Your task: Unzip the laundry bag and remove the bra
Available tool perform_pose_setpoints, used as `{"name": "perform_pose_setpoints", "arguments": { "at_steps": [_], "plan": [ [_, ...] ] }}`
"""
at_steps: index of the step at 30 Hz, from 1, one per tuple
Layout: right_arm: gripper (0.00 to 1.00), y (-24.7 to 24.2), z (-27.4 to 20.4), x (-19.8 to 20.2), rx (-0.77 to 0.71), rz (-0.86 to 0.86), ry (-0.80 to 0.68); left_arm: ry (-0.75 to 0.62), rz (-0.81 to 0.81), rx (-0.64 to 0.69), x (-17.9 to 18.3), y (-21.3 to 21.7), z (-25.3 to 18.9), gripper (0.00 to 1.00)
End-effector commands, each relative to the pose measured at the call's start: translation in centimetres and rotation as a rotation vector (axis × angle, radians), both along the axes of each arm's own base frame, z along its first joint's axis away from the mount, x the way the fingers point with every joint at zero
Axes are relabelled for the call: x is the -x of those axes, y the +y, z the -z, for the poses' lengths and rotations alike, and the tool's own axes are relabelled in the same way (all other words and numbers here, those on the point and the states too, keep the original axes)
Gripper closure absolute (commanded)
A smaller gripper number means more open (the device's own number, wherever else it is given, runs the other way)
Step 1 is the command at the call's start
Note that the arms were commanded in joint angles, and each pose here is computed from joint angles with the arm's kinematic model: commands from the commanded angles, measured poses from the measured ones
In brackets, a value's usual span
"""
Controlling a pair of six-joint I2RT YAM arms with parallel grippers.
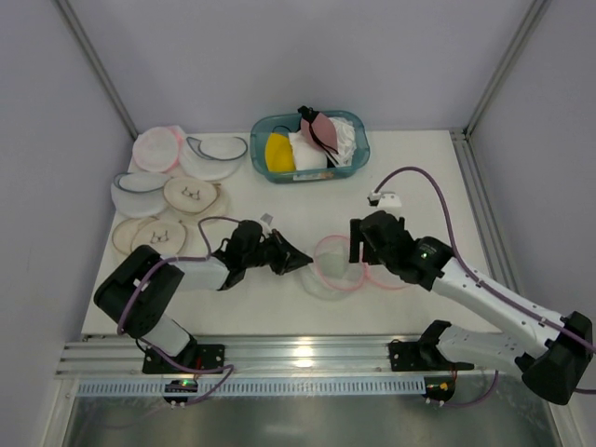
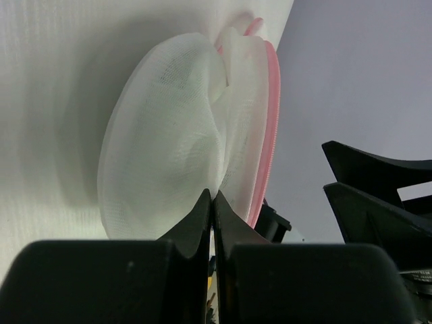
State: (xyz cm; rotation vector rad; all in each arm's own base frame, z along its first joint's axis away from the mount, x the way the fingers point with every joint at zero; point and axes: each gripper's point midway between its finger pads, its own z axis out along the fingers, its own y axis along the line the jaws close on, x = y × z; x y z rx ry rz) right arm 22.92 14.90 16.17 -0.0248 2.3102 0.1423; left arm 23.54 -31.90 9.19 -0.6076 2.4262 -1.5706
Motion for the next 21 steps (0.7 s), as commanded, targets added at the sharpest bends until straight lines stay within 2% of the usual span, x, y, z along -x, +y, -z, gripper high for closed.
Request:
{"name": "perform_pose_setpoints", "arguments": {
  "at_steps": [1, 4, 10, 16, 21],
  "plan": [
    [0.22, 6.6, 0.3, -0.7, -0.138, -0.270, -0.008, -0.012, 0.015, -0.014, 0.5, 0.5, 0.4, 1.00],
    [0.25, 8.9, 2.5, -0.7, -0.175, -0.351, 0.041, -0.001, 0.014, -0.023, 0.8, 0.7, 0.9, 1.00],
    [0.26, 10.7, 6.3, -0.9, -0.176, -0.385, 0.127, 0.000, 0.011, -0.025, 1.0, 0.8, 1.0, 1.00],
    [0.28, 10.2, 9.2, -0.8, -0.153, -0.355, 0.190, 0.003, 0.009, -0.030, 1.0, 1.0, 1.1, 1.00],
    [0.30, 7.4, 12.3, -0.8, -0.025, -0.246, 0.250, 0.002, 0.006, -0.029, 1.1, 1.1, 1.2, 1.00]
  ]
}}
